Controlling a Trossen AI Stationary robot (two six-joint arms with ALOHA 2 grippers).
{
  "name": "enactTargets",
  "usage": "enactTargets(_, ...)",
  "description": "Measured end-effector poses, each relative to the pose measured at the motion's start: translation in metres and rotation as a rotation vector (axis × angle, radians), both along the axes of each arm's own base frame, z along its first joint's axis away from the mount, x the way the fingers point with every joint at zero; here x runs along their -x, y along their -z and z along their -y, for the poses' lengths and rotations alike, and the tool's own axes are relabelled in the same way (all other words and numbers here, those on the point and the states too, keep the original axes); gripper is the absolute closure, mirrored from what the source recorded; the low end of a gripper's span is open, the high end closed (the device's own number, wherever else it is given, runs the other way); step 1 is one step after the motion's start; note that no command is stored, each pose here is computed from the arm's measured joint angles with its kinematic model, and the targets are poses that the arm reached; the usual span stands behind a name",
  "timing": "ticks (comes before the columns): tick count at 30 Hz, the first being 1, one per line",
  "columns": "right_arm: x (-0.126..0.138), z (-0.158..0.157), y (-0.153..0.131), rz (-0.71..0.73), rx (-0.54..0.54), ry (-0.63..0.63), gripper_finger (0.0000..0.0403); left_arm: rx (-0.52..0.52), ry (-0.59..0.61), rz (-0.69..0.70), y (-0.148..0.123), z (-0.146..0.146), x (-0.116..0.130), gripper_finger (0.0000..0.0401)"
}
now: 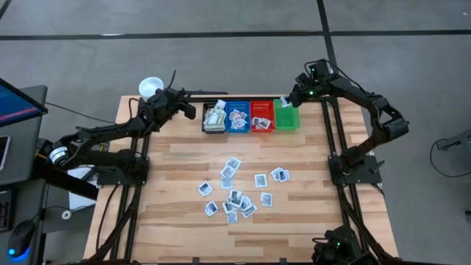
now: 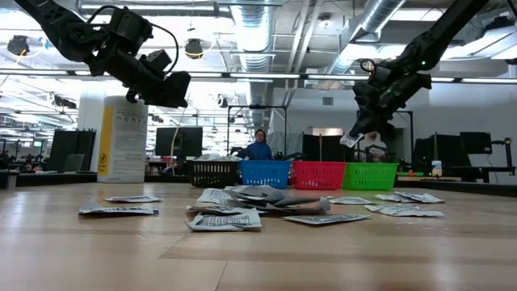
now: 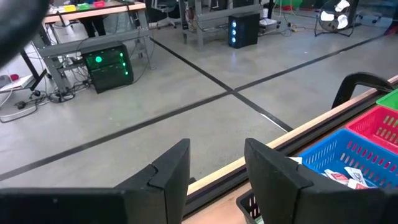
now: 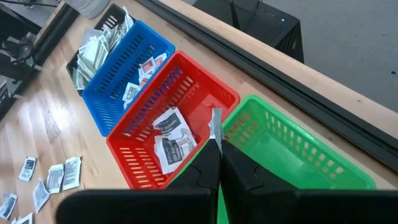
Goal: Pick & Place First Aid Supplies
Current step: Put the blue alcohol pad in the green bin
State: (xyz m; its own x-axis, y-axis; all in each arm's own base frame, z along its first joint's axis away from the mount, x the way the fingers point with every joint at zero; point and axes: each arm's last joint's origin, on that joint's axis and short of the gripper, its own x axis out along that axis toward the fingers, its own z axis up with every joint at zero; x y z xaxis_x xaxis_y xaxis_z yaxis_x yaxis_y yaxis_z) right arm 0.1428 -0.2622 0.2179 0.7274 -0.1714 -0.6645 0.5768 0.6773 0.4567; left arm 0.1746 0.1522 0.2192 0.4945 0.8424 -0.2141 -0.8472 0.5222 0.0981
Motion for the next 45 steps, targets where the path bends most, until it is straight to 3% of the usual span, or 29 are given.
enactTargets(22, 0.001, -0.004, 0.002, -0.036, 0.02, -0.057, 0.0399, 0.041, 0.009, 0.07, 0.0, 0.0, -0.001, 0.0247)
enactTargets(27, -0.005, -0.01, 0.005, -0.108, 0.066, -0.119, 0.0354, 0.047, 0.036, 0.073, 0.0, 0.001, -0.001, 0.0247)
enactTargets(36, -0.014, -0.019, 0.008, -0.288, 0.088, -0.066, 0.0265, 0.073, 0.128, 0.094, 0.0, 0.003, -0.004, 0.0247)
enactTargets(41, -0.018, -0.037, -0.01, -0.324, 0.135, -0.038, 0.0253, 0.093, 0.224, 0.104, 0.0, 0.006, -0.007, 0.0247)
enactTargets(45, -0.025, -0.066, -0.036, -0.289, 0.213, -0.102, 0.026, 0.131, 0.331, 0.132, 0.0, 0.014, -0.013, 0.0247)
